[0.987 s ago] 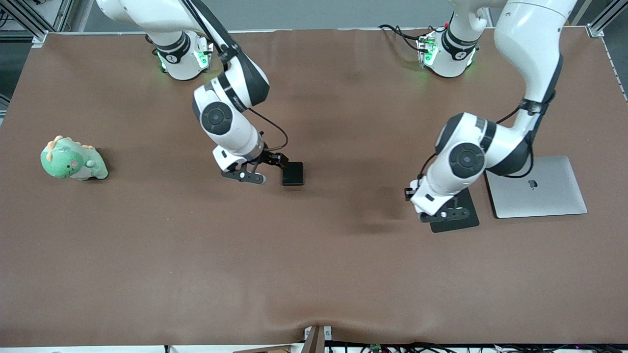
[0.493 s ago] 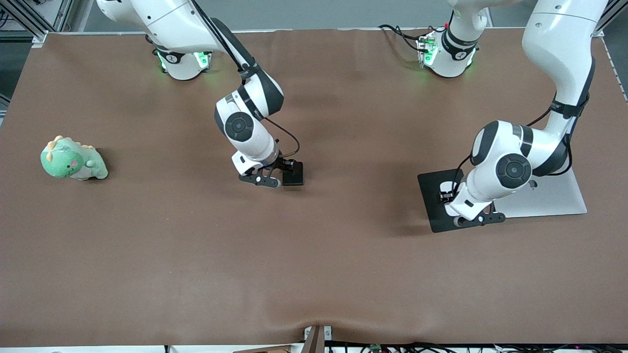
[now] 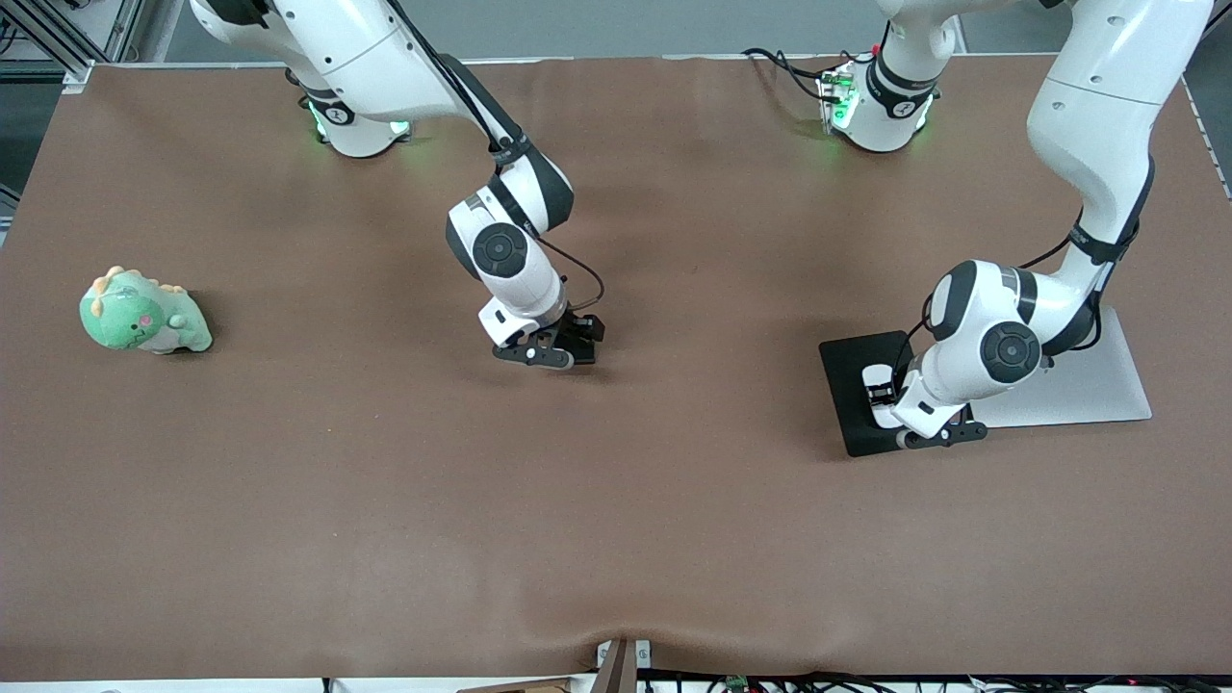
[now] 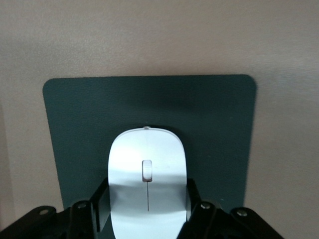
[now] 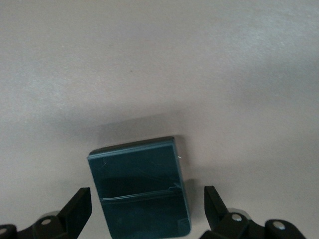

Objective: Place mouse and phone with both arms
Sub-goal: 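Lower the mouse onto the pad while the right gripper grasps the phone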

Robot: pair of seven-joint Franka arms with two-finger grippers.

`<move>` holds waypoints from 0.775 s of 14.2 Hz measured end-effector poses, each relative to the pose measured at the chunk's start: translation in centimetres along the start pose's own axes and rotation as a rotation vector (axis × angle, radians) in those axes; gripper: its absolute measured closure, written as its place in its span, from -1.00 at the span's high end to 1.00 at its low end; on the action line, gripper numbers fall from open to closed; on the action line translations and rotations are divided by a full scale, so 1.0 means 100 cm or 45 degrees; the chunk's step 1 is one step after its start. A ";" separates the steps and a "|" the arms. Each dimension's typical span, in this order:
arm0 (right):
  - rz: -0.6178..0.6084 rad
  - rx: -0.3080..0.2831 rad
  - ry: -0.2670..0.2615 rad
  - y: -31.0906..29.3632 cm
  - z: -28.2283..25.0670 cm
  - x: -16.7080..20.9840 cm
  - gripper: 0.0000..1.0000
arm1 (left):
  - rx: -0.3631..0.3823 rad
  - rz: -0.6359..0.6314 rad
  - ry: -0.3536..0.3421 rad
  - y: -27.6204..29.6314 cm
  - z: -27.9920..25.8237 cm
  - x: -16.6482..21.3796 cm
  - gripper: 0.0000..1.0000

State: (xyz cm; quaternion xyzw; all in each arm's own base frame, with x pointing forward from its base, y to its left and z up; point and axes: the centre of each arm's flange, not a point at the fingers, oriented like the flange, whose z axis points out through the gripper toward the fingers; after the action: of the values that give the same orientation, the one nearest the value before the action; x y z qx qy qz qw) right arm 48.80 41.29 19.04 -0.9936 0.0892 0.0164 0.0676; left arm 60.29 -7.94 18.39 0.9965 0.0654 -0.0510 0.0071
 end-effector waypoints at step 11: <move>-0.055 -0.065 0.055 -0.009 0.013 -0.004 0.99 | -0.019 0.000 0.063 0.006 -0.021 0.014 1.00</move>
State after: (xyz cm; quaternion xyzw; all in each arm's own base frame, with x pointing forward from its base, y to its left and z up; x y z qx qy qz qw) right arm 48.55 42.42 17.90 -0.9968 0.0688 -0.0041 0.0407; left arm 61.98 -8.26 20.37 0.9974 0.0660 -0.0259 0.0131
